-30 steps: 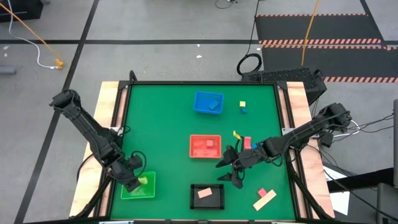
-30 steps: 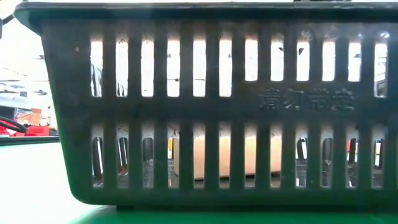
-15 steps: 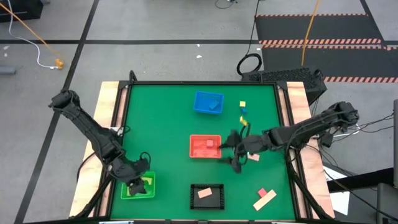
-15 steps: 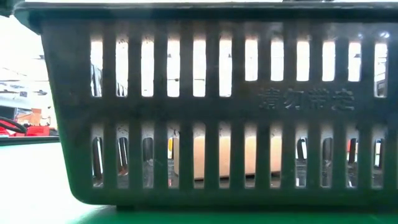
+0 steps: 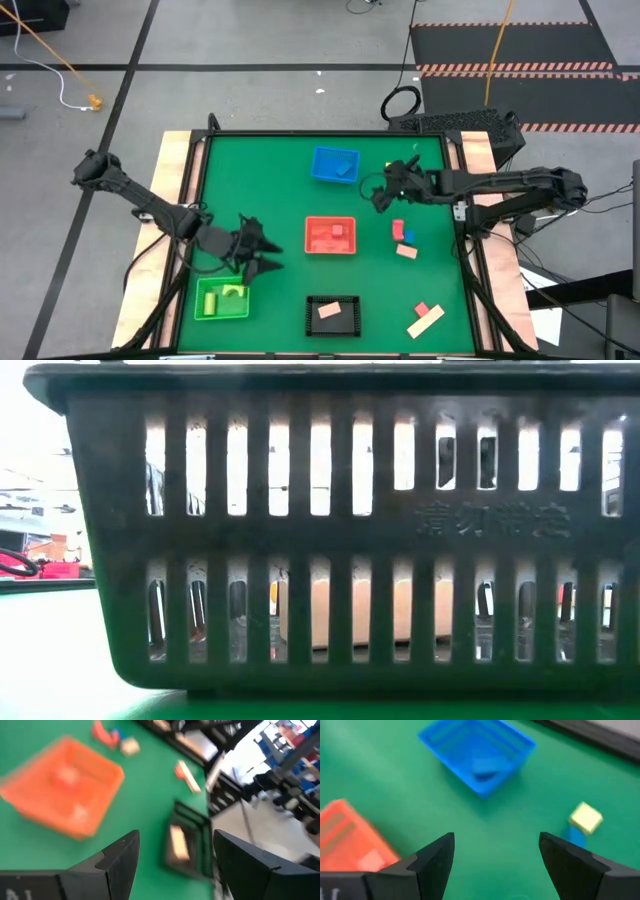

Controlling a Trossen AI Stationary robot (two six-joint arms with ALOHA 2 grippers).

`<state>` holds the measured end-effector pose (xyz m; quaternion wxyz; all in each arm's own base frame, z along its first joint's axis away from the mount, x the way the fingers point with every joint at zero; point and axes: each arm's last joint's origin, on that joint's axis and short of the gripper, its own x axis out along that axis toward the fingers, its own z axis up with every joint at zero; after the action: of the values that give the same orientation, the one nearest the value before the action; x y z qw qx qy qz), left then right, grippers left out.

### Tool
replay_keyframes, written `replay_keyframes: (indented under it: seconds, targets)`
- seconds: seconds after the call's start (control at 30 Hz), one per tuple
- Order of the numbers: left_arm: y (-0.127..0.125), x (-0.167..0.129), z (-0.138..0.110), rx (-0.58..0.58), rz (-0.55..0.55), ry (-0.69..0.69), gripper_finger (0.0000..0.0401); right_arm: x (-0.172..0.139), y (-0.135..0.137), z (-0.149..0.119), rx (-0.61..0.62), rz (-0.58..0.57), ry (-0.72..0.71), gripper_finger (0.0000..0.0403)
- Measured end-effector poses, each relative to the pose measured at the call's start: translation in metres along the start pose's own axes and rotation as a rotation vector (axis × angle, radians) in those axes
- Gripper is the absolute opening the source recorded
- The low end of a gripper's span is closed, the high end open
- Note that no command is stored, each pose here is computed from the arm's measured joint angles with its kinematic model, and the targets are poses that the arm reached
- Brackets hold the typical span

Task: Sort & place blocks by color
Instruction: Put the top blue block into the blue bin

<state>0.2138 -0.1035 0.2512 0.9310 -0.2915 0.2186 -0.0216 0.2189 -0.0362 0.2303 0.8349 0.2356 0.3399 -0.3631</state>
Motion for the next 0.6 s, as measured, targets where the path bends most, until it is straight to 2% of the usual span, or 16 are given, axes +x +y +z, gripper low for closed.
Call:
replay_keyframes:
  seconds: [0.13, 0.27, 0.6]
  targets:
    - [0.01, 0.004, 0.014, 0.112, 0.046, -0.078, 0.0253, 0.017, -0.021, -0.007, 0.082, -0.053, 0.044, 0.0283]
    - [0.022, 0.006, 0.025, 0.154, 0.1, -0.112, 0.0253, 0.033, -0.042, -0.02, 0.141, -0.109, 0.08, 0.0283]
    - [0.042, 0.008, 0.041, 0.214, 0.199, -0.156, 0.0253, 0.06, -0.069, -0.043, 0.223, -0.095, -0.034, 0.0283]
